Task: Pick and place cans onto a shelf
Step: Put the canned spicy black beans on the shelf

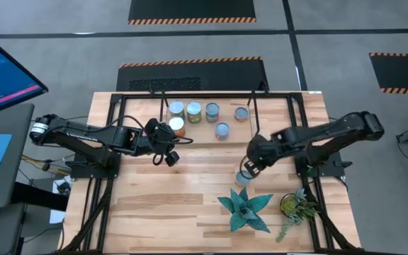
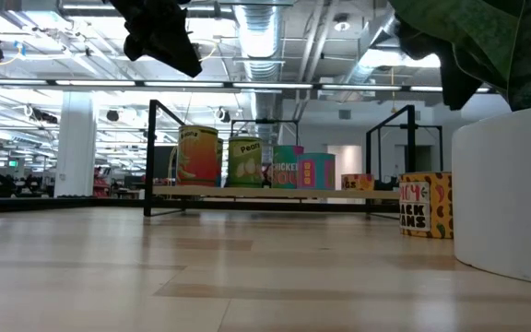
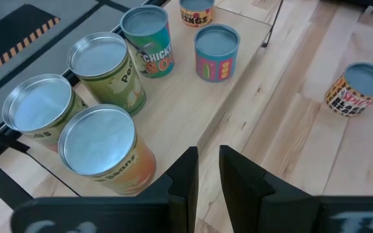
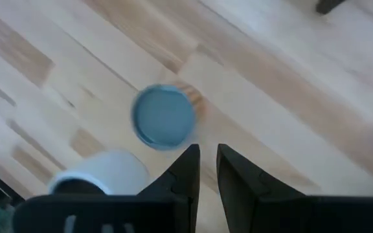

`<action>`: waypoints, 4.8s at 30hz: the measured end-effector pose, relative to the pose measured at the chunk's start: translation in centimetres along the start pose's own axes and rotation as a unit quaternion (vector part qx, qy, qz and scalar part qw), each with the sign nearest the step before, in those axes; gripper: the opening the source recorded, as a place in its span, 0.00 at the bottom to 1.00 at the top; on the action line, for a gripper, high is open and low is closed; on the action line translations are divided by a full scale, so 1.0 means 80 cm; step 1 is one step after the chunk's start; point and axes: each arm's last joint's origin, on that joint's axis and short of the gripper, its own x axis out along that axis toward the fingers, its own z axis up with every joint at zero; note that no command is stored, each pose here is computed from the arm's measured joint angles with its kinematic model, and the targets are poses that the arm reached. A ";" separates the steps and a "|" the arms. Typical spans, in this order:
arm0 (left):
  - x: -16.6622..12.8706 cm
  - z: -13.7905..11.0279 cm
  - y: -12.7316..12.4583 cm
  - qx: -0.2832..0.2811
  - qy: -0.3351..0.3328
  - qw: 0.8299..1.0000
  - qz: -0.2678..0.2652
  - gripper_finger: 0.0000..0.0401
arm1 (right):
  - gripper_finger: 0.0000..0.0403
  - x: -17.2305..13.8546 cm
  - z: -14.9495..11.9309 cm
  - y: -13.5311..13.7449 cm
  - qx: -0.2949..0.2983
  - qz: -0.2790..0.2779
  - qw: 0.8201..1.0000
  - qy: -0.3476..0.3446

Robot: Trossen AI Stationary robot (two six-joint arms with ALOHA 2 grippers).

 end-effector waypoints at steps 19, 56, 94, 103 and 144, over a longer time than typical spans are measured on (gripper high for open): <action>0.000 0.000 0.000 0.001 0.001 1.000 0.000 0.13 | 0.37 0.083 -0.026 -0.020 0.055 0.059 0.997 -0.017; 0.000 0.000 0.000 0.004 -0.002 1.000 -0.001 0.13 | 0.02 0.108 -0.027 0.000 0.005 0.057 0.997 -0.052; 0.000 0.001 0.001 0.002 -0.014 1.000 0.021 0.13 | 0.01 -0.052 0.208 -0.042 -0.343 -0.113 0.902 -0.236; 0.000 0.002 0.002 -0.003 -0.015 1.000 0.024 0.13 | 0.01 -0.010 0.259 -0.042 -0.389 -0.152 0.895 -0.159; 0.000 0.001 0.002 -0.002 -0.015 1.000 0.024 0.13 | 0.07 0.047 0.300 -0.058 -0.393 -0.122 0.908 -0.077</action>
